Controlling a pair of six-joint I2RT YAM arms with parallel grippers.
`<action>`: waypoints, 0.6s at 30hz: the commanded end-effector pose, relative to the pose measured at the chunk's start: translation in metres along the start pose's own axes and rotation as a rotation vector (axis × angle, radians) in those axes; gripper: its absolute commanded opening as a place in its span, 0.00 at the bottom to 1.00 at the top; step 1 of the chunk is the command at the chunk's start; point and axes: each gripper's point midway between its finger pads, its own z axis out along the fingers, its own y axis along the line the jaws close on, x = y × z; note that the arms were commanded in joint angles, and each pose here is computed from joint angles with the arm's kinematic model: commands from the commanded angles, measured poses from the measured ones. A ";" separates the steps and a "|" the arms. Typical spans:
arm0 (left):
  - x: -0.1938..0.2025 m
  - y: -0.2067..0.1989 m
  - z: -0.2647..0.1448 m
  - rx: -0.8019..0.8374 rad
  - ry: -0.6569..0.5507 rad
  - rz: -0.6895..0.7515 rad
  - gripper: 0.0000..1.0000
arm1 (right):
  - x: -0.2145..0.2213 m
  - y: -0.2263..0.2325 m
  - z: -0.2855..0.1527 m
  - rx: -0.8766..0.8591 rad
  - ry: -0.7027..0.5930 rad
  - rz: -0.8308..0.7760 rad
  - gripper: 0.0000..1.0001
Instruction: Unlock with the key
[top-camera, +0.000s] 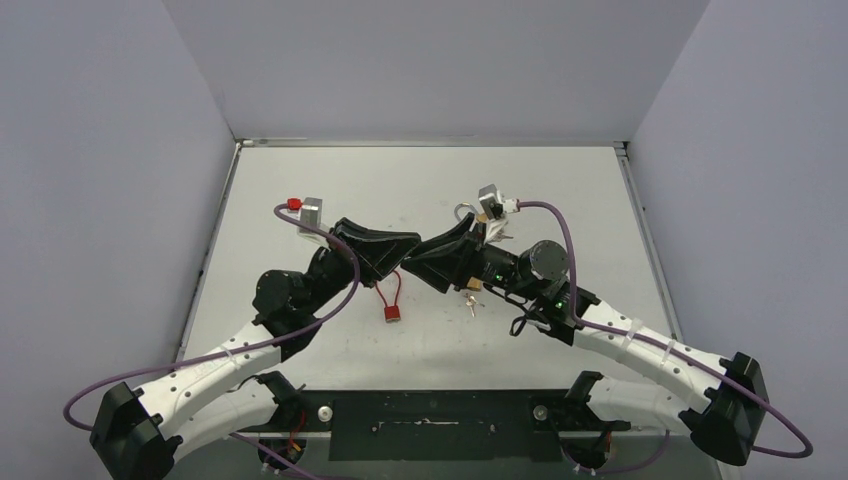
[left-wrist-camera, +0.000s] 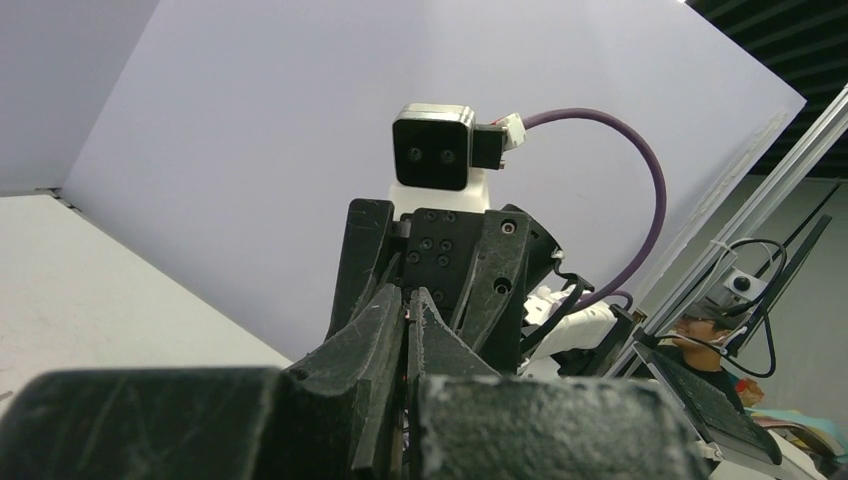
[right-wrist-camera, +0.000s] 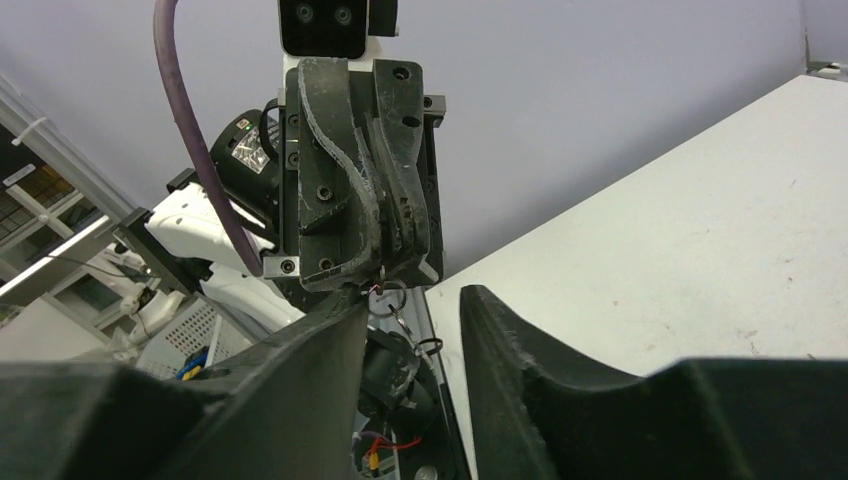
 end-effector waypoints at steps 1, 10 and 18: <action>-0.013 -0.023 0.003 0.080 -0.039 -0.001 0.00 | -0.024 0.025 0.005 -0.093 -0.044 -0.043 0.36; -0.008 -0.017 0.003 0.043 -0.017 -0.041 0.00 | -0.024 0.026 -0.002 -0.091 -0.031 -0.110 0.00; -0.004 -0.013 -0.001 0.019 -0.007 -0.107 0.23 | -0.018 0.022 -0.011 -0.058 0.006 -0.155 0.00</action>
